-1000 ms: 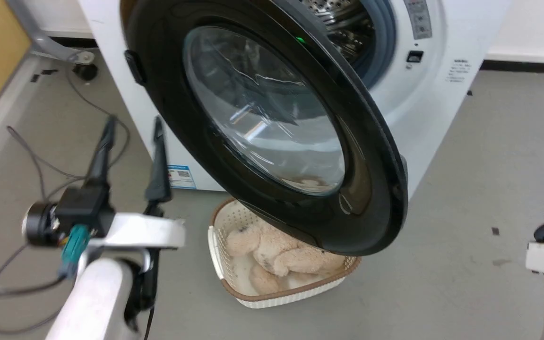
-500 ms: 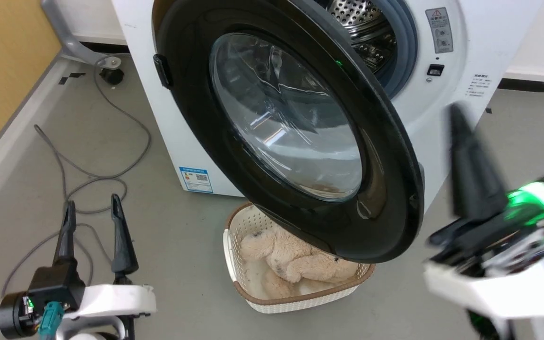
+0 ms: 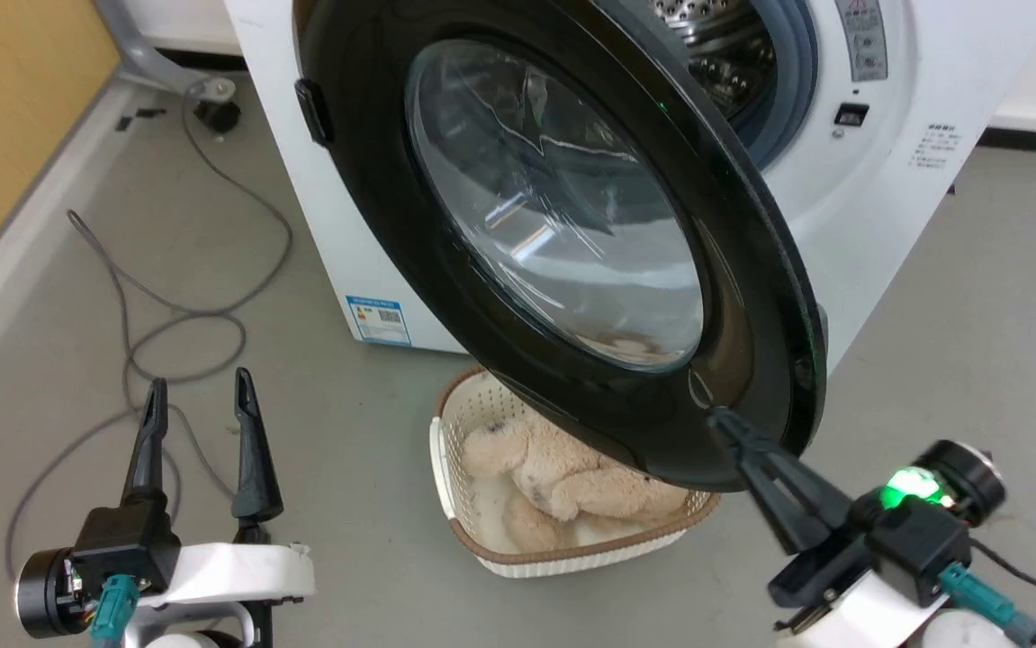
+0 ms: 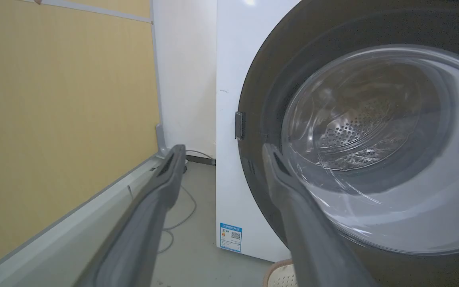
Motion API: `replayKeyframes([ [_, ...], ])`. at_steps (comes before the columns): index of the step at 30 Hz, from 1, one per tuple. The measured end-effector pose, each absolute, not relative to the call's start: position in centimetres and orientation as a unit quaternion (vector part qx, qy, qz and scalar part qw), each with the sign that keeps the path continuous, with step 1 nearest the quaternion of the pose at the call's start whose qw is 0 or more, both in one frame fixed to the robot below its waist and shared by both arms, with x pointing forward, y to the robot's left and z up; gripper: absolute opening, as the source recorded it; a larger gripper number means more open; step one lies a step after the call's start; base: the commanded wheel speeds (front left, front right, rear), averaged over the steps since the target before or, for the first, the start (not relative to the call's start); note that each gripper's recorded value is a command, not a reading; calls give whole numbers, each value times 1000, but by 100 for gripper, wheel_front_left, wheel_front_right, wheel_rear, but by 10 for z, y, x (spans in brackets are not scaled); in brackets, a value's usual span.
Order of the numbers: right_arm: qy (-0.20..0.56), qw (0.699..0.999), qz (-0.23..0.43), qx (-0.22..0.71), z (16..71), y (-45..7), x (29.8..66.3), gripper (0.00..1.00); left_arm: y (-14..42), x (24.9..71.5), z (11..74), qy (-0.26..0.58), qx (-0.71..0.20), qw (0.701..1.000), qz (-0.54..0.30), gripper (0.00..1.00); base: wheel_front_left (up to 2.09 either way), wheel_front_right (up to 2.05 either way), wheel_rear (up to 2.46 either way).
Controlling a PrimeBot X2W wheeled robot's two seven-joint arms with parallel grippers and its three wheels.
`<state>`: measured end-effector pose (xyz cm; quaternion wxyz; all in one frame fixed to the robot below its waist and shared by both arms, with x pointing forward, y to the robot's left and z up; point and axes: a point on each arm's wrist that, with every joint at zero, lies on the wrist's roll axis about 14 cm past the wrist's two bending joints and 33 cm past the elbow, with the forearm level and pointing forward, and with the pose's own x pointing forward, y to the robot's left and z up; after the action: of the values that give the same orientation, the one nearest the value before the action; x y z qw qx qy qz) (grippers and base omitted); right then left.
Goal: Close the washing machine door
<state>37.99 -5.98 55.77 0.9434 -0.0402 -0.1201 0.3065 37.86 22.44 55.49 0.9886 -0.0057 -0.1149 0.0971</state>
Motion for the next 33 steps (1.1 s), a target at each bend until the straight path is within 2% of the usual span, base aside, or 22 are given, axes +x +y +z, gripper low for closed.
replayKeyframes([
  [5,-74,963,257,-39,527,-89,400,0,218,393,543,-100,-8,991,84,100,0,0,0],
  [16,-63,985,160,-31,517,-143,453,0,200,420,530,-88,-15,995,55,100,0,0,0],
  [23,-66,992,104,-26,514,-174,498,0,191,441,520,-79,-18,996,40,100,0,0,0],
  [33,-72,995,62,-35,508,-197,559,0,190,464,494,-55,-23,997,39,100,0,0,0],
])
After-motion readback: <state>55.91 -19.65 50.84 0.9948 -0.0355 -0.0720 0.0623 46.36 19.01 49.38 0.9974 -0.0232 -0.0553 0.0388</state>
